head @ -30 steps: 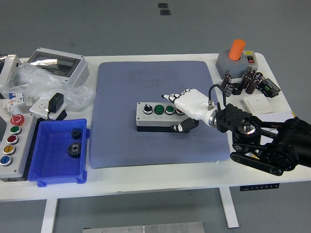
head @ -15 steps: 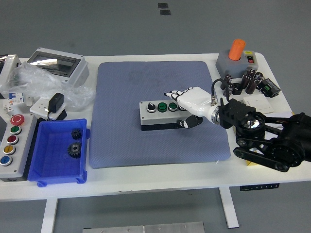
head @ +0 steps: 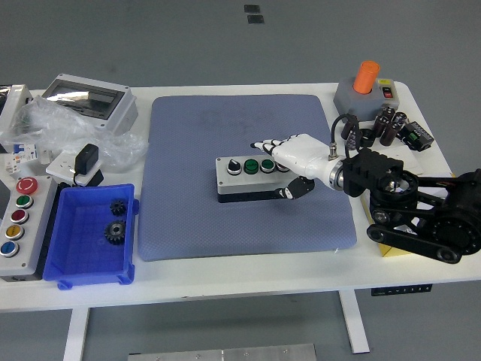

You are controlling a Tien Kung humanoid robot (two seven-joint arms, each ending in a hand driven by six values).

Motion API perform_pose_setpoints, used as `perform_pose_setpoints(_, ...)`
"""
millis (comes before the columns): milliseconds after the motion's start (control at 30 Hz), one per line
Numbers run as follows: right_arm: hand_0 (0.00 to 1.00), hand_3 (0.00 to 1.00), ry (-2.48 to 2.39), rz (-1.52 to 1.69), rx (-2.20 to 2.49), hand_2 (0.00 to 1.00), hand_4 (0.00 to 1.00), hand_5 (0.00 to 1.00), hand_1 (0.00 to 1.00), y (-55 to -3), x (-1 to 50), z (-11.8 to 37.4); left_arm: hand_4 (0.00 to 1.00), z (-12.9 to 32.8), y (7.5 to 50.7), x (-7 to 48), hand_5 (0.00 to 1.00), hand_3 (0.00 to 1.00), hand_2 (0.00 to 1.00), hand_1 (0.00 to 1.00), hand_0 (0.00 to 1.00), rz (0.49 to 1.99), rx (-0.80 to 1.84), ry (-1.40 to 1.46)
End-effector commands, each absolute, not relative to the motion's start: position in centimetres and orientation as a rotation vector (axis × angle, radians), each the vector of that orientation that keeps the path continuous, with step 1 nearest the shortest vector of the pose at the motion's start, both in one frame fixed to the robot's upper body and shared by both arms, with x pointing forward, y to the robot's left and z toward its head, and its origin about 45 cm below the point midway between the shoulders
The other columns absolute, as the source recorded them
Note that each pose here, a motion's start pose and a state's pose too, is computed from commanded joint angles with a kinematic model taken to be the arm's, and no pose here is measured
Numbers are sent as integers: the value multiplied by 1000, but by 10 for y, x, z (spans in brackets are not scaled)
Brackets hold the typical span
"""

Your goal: Pick up the button,place it on the desk,press the button,press the button

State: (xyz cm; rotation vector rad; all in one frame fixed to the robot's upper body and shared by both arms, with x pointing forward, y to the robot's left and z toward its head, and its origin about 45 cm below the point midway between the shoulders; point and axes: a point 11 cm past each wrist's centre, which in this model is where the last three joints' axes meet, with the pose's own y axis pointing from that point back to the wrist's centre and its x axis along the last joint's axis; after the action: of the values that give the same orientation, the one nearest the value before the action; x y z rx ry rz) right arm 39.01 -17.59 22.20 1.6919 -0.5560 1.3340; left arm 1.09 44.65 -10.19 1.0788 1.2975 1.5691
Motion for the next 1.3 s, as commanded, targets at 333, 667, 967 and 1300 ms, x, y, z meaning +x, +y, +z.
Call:
perform_pose_setpoints(333, 795, 998, -679, 1163, 1641, 998, 771, 41, 790, -200, 392, 254, 583, -102, 449, 7, 68, 611, 572, 677, 695, 1597, 1089, 1290)
perform_pose_setpoints(667, 373, 998, -539, 857, 1545, 233, 234, 2, 306, -207, 383, 244, 596, -101, 450, 7, 71, 614, 573, 681, 701, 1593, 1098, 1301)
perform_pose_setpoints(967, 346, 998, -467, 837, 1551, 237, 176, 2, 282, -203, 380, 242, 604, -102, 449, 2, 67, 614, 573, 681, 701, 1579, 1116, 1331)
perform_pose_setpoints(1300, 321, 998, -518, 841, 1559, 238, 200, 2, 264, -203, 386, 247, 615, -102, 447, 0, 65, 608, 571, 682, 703, 1565, 1125, 1349)
